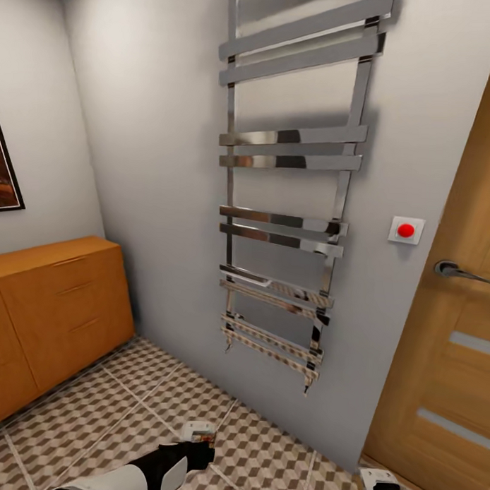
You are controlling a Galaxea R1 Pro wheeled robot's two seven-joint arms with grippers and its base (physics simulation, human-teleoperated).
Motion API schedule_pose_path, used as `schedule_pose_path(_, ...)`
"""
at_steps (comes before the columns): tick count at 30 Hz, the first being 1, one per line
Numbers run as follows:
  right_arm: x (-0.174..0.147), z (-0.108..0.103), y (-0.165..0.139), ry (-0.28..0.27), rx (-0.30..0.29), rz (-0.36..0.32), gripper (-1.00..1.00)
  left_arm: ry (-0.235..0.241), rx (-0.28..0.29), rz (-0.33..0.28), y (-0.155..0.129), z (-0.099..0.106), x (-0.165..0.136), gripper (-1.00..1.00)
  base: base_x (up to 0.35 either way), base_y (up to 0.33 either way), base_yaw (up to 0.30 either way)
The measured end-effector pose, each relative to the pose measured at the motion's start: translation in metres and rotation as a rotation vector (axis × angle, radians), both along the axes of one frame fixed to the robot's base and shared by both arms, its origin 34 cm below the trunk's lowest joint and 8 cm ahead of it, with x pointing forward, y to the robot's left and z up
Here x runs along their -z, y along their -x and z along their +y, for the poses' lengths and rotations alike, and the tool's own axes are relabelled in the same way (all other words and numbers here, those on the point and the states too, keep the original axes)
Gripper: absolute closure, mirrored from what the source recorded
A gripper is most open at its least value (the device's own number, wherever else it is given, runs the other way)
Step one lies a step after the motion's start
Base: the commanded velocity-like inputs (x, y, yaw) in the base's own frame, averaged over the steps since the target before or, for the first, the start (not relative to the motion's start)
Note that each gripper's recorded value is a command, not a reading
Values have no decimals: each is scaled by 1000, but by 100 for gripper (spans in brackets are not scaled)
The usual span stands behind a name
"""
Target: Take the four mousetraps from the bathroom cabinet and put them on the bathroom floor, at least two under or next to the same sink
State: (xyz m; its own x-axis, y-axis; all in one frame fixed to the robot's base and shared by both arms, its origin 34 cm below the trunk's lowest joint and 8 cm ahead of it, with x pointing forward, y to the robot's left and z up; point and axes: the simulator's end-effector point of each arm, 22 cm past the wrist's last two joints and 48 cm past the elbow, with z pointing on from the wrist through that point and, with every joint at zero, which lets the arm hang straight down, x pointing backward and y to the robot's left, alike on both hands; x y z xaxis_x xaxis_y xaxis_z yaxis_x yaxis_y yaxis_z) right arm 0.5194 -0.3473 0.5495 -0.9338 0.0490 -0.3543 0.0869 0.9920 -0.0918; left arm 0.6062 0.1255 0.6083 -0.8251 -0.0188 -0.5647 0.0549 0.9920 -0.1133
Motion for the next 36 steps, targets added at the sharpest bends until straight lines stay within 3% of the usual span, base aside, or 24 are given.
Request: schedule_pose_path(36,-5,1,-4,-2,1,-15,100,0,4,-10,-2,0,-6,100,0,0,-292)
